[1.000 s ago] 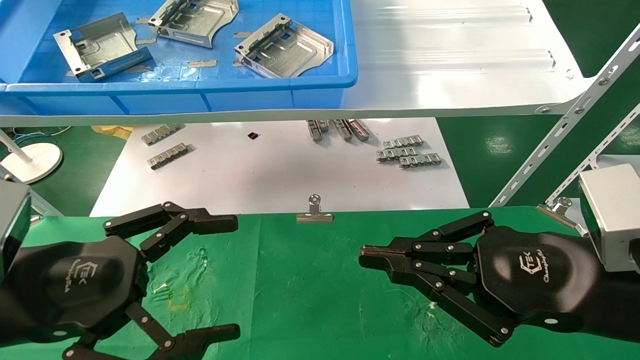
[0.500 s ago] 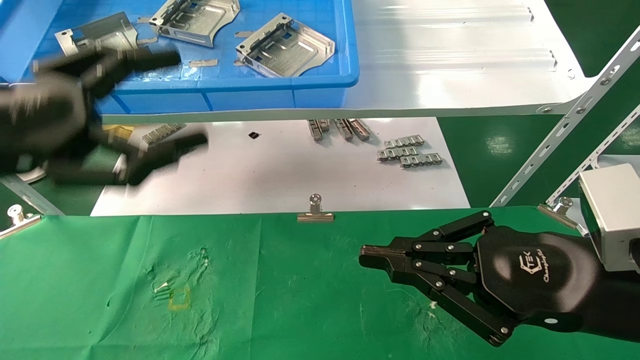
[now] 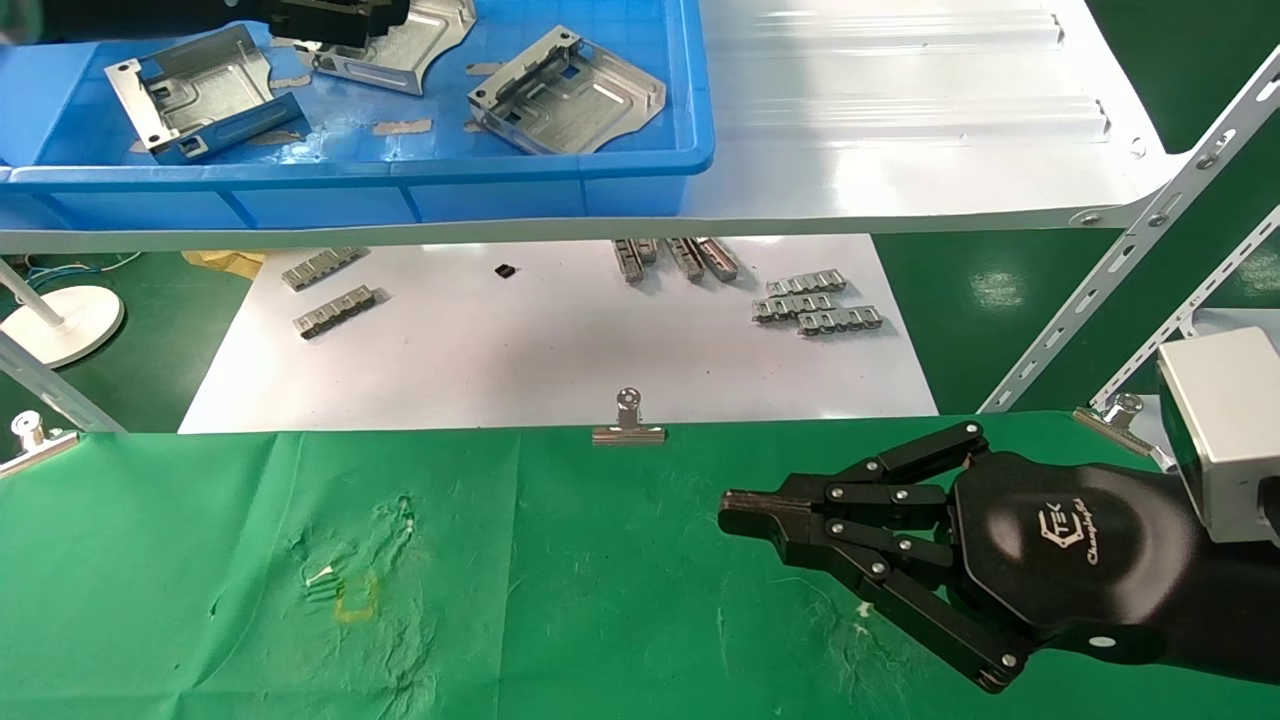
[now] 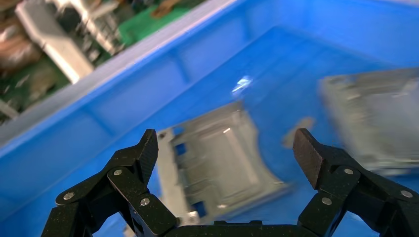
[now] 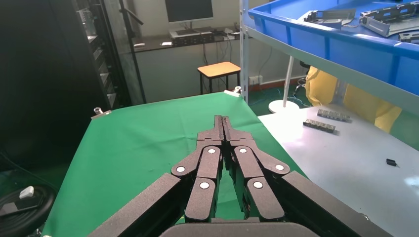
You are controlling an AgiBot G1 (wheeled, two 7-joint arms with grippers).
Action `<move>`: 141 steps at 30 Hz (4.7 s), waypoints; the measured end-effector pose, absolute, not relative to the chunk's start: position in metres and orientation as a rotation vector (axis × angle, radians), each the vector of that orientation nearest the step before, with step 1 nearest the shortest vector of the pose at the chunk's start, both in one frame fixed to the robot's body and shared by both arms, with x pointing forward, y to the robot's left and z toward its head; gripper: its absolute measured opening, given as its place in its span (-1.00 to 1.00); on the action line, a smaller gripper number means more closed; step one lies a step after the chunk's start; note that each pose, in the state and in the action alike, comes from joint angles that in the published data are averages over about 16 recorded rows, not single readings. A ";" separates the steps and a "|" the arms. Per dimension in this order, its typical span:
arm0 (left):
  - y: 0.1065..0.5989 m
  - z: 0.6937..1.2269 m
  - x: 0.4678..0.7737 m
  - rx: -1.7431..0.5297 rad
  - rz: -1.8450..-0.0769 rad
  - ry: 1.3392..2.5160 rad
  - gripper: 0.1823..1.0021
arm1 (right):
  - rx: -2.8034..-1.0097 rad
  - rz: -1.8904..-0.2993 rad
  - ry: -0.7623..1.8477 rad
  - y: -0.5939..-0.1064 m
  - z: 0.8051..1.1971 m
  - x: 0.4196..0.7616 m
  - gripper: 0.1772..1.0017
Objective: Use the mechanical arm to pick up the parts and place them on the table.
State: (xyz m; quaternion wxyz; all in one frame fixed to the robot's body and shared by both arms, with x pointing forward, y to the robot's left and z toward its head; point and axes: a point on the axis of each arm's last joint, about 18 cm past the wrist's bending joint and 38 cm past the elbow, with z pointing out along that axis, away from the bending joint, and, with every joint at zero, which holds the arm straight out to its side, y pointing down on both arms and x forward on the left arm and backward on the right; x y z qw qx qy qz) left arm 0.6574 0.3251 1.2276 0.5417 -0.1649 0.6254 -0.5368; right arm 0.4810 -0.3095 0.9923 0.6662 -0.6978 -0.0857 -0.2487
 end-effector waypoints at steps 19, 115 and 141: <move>0.319 1.231 0.690 -0.601 -1.220 1.488 0.88 | -1.575 -0.561 -0.193 -0.310 0.992 0.481 -0.94; 0.409 0.954 0.621 0.320 -0.895 2.011 -0.68 | -1.575 -0.561 -0.193 -0.310 0.992 0.481 1.00; 0.402 0.973 0.614 0.171 -1.144 1.915 0.43 | -1.575 -0.561 -0.193 -0.310 0.992 0.481 1.00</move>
